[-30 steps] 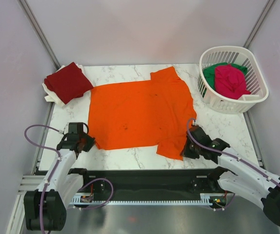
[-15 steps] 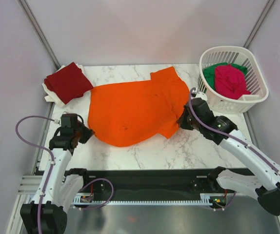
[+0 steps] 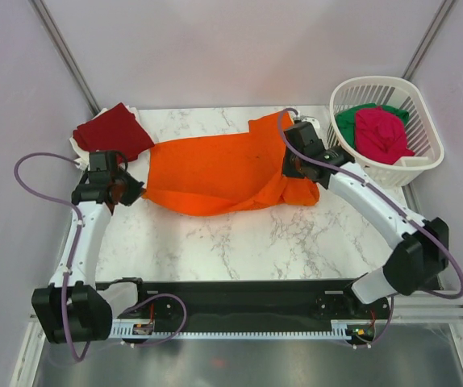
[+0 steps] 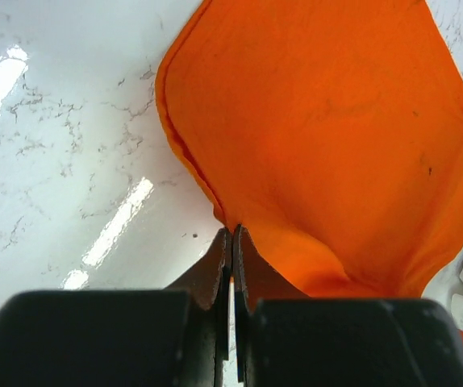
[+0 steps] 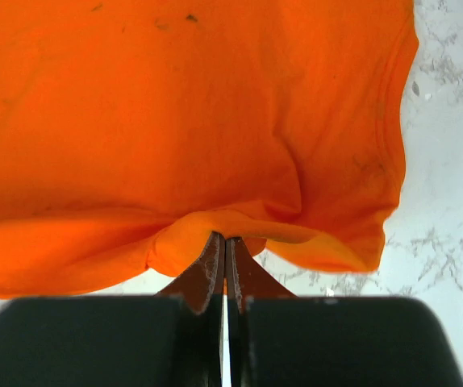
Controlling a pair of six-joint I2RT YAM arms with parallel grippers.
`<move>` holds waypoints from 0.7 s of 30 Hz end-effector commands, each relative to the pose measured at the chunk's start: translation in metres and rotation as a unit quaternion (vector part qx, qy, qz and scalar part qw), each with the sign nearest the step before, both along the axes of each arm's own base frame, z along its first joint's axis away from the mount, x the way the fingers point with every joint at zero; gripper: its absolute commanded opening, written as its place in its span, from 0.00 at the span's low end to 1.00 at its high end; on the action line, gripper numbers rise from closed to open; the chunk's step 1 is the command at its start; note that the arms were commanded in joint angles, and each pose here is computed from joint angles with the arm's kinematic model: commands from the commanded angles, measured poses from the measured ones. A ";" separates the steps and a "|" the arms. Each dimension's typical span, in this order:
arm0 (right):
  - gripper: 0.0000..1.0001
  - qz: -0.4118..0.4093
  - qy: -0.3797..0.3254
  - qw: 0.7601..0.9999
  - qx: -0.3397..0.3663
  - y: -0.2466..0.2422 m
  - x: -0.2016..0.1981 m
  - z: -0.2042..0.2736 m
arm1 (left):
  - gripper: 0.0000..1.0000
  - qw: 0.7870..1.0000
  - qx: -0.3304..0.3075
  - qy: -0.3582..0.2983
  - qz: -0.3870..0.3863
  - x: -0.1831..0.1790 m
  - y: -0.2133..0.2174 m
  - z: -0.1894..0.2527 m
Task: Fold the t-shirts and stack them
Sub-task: Fold the tshirt
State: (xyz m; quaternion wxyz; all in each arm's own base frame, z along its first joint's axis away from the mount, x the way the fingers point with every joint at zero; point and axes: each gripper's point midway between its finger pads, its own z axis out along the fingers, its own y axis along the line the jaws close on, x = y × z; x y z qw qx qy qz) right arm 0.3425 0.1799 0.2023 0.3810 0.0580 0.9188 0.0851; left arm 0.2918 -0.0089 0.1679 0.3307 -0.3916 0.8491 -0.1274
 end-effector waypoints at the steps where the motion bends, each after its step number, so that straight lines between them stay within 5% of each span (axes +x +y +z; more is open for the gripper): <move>1: 0.00 0.012 -0.024 1.000 0.017 0.005 0.036 0.019 | 0.02 1.000 0.020 0.002 -0.013 0.021 0.009 0.009; 14: 0.00 -0.009 0.022 1.000 -0.002 0.007 0.136 -0.022 | 0.02 0.997 0.037 0.060 -0.015 0.102 0.026 -0.014; 21: 0.00 -0.042 0.026 0.999 -0.011 -0.009 0.169 -0.038 | 0.02 0.991 0.036 0.128 -0.032 0.128 0.029 -0.071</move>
